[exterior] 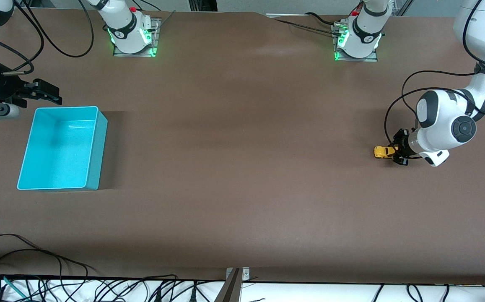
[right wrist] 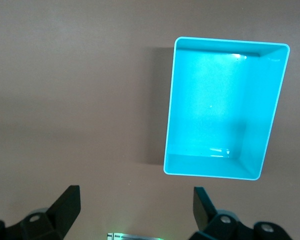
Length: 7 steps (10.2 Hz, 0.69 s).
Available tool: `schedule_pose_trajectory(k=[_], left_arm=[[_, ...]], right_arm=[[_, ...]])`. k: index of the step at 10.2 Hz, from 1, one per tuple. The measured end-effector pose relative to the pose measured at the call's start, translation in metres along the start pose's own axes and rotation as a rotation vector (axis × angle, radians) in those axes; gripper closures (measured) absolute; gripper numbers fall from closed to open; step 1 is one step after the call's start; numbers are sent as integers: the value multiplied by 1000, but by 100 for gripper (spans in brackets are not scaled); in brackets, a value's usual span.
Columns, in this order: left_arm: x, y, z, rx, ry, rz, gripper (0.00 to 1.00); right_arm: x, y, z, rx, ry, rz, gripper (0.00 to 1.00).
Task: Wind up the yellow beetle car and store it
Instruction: 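Drag the car back and forth along the table with the left gripper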
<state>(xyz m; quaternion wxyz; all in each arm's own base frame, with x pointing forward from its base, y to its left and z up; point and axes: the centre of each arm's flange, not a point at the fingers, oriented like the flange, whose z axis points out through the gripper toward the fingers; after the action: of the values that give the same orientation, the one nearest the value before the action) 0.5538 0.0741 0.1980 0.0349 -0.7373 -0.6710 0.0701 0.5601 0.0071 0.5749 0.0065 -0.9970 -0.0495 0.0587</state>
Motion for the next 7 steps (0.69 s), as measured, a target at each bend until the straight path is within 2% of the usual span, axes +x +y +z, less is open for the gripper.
schedule_pose_trajectory(k=[7], left_arm=[[8, -1, 0, -2, -2, 20, 61]], right_arm=[[0, 0, 0, 0, 0, 0, 0]])
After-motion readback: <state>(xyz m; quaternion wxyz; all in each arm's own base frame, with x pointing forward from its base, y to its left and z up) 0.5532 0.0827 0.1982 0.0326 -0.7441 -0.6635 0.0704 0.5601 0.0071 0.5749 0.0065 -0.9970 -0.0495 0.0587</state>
